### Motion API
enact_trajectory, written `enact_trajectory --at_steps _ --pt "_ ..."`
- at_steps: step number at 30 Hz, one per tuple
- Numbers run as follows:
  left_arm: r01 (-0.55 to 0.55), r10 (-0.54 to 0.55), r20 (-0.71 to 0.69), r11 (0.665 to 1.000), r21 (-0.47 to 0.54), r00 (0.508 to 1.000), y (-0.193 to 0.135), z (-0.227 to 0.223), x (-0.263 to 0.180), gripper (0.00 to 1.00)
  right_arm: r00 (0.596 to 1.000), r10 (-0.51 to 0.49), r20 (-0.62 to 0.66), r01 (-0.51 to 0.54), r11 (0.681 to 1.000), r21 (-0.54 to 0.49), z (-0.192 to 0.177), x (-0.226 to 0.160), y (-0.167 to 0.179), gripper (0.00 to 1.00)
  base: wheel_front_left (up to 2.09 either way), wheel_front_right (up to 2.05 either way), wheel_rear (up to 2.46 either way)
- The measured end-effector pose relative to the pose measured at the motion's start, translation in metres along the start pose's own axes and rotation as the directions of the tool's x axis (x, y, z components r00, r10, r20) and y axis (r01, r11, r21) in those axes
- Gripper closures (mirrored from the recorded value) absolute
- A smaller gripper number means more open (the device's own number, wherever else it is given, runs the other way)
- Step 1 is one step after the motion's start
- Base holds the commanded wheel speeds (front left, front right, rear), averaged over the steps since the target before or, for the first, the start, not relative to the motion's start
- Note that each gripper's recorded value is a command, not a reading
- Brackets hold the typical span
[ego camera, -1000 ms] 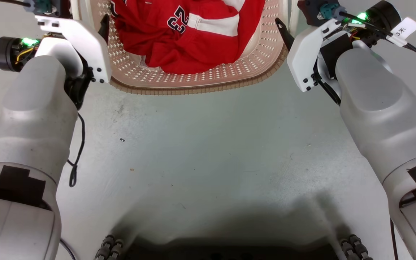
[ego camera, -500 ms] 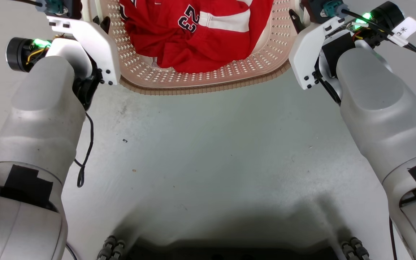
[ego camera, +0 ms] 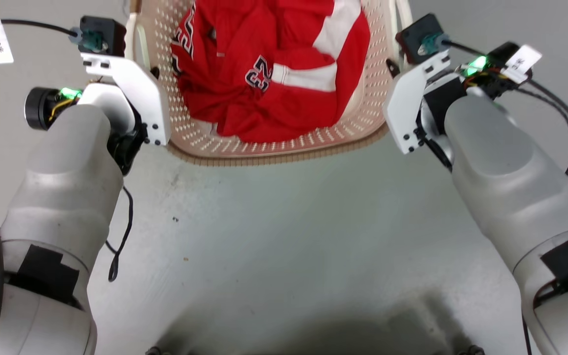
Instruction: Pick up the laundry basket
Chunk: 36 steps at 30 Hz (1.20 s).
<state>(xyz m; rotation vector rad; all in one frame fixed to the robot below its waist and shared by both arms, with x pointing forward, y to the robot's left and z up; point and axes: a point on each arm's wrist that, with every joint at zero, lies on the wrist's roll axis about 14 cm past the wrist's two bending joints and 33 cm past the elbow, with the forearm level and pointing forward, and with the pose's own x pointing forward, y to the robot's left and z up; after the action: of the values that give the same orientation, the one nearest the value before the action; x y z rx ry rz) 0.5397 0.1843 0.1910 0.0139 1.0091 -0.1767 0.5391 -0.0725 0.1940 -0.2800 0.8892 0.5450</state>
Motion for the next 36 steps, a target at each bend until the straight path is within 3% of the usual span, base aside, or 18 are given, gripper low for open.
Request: enact_trajectory --at_steps 15,36 --pt "0.038 -0.038 0.008 0.999 -0.02 0.999 -0.016 0.015 -0.06 1.0 0.999 -0.006 -0.033 0.007 1.0 0.006 0.017 -0.069 0.013 1.0 0.0 0.0 0.0" --pt "0.089 -0.088 0.014 0.995 -0.033 0.996 -0.048 0.001 -0.146 1.0 0.996 -0.02 -0.087 0.024 0.998 0.049 -0.003 -0.161 0.045 1.0 0.0 0.0 0.0"
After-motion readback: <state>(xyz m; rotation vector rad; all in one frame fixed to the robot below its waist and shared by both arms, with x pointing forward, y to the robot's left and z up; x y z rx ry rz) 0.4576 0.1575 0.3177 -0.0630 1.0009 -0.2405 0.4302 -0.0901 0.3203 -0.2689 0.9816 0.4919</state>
